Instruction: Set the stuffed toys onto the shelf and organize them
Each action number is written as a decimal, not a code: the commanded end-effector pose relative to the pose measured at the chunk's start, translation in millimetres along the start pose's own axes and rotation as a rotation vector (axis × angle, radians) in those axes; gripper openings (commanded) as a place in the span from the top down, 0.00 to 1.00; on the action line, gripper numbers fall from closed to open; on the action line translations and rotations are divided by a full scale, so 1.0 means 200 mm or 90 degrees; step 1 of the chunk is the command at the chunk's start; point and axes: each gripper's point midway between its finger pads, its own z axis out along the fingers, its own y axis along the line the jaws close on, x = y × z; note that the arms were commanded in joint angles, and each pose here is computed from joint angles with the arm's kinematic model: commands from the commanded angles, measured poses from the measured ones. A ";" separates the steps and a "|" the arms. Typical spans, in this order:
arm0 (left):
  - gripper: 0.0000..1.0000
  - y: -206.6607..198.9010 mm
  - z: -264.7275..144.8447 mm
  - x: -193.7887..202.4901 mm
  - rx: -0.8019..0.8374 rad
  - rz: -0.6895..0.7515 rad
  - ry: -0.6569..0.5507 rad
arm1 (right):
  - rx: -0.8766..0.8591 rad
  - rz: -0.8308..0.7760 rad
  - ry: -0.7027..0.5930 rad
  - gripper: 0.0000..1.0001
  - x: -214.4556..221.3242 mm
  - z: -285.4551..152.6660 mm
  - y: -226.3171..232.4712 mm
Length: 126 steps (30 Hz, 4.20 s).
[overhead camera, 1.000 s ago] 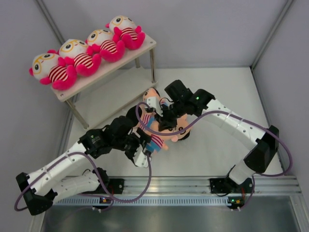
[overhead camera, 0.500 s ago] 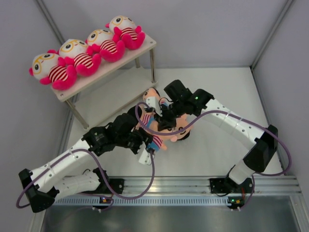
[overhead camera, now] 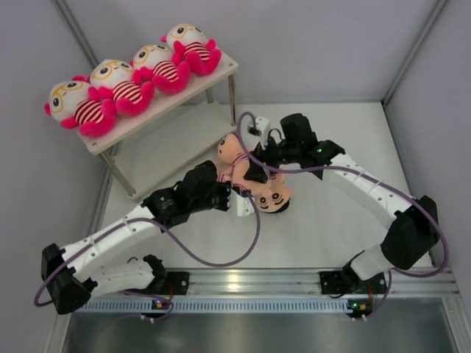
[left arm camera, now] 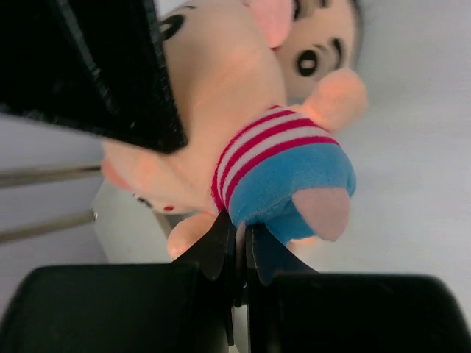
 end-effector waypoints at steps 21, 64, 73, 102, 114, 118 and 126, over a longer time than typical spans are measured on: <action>1.00 1.08 0.24 0.67 -0.542 -0.418 0.228 | 0.292 0.118 -0.283 0.26 -0.08 -0.57 -0.37; 0.02 1.03 0.19 0.70 -0.335 -0.327 0.082 | 0.193 0.547 -0.107 0.09 0.72 -0.07 -0.26; 0.04 0.69 0.07 0.41 -0.127 -0.176 -0.016 | 0.118 0.537 -0.041 0.81 0.79 0.05 -0.18; 0.04 -0.28 0.03 0.08 0.151 0.842 -0.211 | -0.202 0.113 0.105 1.00 0.39 -0.11 0.50; 0.26 -0.28 0.09 -0.02 0.156 0.876 -0.290 | -0.238 0.099 0.076 1.00 0.27 -0.09 0.51; 0.53 -0.28 0.13 -0.05 0.158 0.866 -0.320 | -0.231 0.095 0.062 1.00 0.23 -0.08 0.50; 0.15 -0.18 0.04 -0.12 0.120 0.804 -0.300 | -0.174 0.182 0.068 1.00 0.29 -0.06 0.38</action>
